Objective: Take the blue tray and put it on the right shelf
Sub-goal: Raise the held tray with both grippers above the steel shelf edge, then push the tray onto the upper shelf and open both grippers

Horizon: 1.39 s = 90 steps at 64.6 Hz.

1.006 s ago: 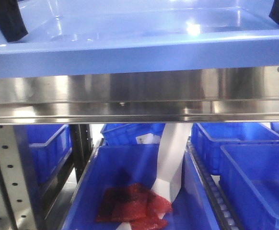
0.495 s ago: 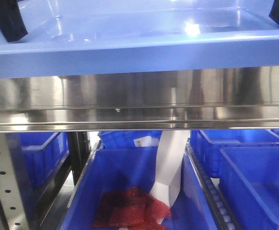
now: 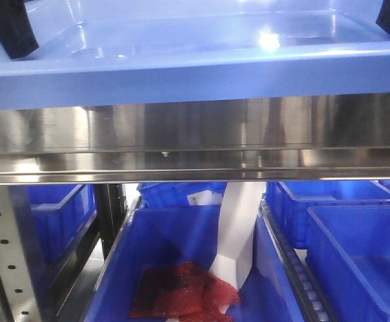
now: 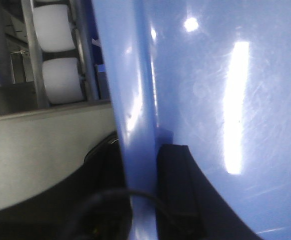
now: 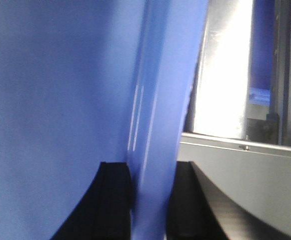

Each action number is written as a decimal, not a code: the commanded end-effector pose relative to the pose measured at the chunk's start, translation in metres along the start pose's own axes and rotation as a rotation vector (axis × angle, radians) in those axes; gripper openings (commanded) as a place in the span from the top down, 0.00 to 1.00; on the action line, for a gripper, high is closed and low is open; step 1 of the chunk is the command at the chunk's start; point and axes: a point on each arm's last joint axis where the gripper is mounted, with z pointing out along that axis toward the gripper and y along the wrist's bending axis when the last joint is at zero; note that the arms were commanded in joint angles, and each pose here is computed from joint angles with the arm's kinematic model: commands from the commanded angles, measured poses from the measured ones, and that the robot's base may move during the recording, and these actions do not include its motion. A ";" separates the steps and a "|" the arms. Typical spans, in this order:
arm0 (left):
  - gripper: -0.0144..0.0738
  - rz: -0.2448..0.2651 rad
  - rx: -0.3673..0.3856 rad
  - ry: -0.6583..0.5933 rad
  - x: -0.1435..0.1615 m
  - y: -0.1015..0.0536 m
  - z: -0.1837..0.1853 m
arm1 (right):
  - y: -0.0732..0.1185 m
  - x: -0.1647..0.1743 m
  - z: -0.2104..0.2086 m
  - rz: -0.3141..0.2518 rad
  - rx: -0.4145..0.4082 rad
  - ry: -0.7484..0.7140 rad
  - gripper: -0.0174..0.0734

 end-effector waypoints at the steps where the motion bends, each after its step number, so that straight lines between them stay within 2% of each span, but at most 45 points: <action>1: 0.89 0.047 0.017 0.006 0.007 -0.004 -0.016 | 0.001 -0.008 -0.018 -0.034 -0.031 -0.124 0.75; 45: 0.89 0.041 0.036 0.012 0.008 -0.005 -0.016 | 0.001 -0.010 -0.018 -0.034 -0.040 -0.143 0.75; 66: 0.89 0.054 0.051 -0.056 0.001 -0.008 -0.020 | 0.003 -0.014 -0.027 -0.026 -0.060 -0.170 0.75; 71: 0.89 0.069 0.035 -0.127 -0.010 -0.009 -0.032 | 0.004 -0.021 -0.037 -0.025 -0.077 -0.216 0.75; 75: 0.89 0.077 0.006 -0.182 -0.021 -0.007 -0.042 | 0.006 -0.029 -0.045 -0.046 -0.086 -0.254 0.75; 83: 0.89 0.068 -0.014 -0.284 -0.058 -0.004 -0.058 | 0.012 -0.058 -0.055 -0.067 -0.067 -0.332 0.75; 90: 0.89 0.046 -0.034 -0.322 -0.088 0.004 -0.056 | 0.013 -0.083 -0.048 -0.049 -0.046 -0.355 0.75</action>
